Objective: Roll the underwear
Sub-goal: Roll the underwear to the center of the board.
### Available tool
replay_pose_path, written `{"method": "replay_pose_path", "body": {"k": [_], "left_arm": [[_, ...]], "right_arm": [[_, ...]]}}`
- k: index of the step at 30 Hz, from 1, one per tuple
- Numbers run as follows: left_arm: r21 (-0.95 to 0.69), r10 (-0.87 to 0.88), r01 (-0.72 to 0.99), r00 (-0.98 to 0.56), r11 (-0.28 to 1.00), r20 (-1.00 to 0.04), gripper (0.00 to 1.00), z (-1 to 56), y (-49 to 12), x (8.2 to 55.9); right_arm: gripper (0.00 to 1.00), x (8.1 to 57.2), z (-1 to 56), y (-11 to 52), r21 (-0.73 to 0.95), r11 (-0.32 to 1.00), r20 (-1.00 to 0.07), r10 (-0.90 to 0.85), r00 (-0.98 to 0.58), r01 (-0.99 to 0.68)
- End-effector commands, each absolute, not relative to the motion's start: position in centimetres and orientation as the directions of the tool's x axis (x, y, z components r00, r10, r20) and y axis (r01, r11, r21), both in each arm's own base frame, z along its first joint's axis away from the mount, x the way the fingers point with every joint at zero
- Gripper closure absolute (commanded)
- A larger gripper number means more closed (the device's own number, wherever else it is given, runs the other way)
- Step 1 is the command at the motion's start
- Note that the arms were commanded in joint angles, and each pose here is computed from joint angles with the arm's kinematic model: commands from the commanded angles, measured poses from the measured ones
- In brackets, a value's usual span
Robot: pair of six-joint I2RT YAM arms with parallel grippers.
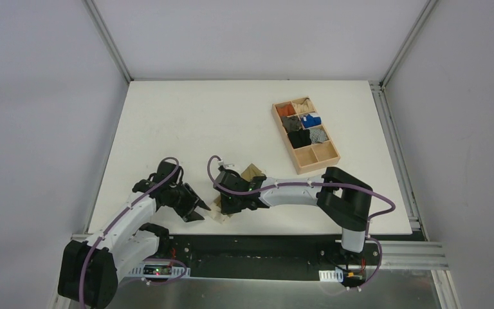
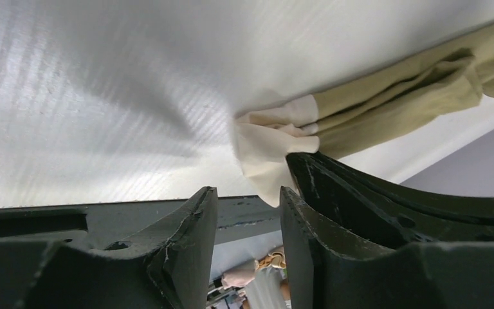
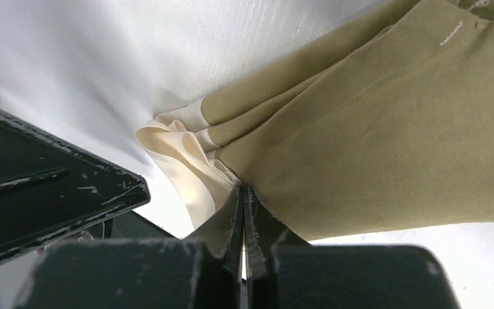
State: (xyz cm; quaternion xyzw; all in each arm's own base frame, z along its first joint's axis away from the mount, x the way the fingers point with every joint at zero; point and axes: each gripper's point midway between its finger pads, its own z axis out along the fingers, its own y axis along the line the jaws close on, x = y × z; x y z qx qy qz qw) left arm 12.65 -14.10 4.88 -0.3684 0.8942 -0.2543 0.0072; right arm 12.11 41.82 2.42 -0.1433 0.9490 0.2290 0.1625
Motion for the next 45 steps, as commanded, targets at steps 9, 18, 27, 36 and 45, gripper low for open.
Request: {"method": "replay_pose_path", "body": {"k": [9, 18, 27, 36, 45], "left_arm": [[-0.409, -0.659, -0.664, -0.731, 0.626, 0.178, 0.62, 1.3, -14.1, 13.5], [-0.354, -0.65, -0.672, -0.733, 0.65, 0.199, 0.78, -0.4, -14.1, 13.8], [-0.331, -0.64, -0.679, -0.732, 0.656, 0.232, 1.0, -0.6, -14.3, 13.2], [-0.34, -0.634, -0.675, -0.736, 0.655, 0.239, 1.0, -0.2, -14.5, 13.1], [-0.337, -0.632, -0.674, -0.737, 0.657, 0.241, 1.0, -0.2, -14.6, 13.1]], "right_arm": [[1.0, 10.9, -1.2, 38.6, 0.278, 0.9, -0.294, -0.253, -0.922, -0.336], [1.0, 11.0, -0.7, 38.6, 0.28, 0.893, -0.309, -0.262, -0.914, -0.351], [0.61, 12.7, 5.0, 38.0, 0.269, 0.89, -0.43, -0.232, -0.873, -0.369], [0.64, 12.0, 9.1, 39.1, 0.239, 0.845, -0.575, -0.274, -0.771, -0.478], [0.73, 10.2, 7.9, 42.7, 0.259, 0.8, -0.551, -0.338, -0.763, -0.542]]}}
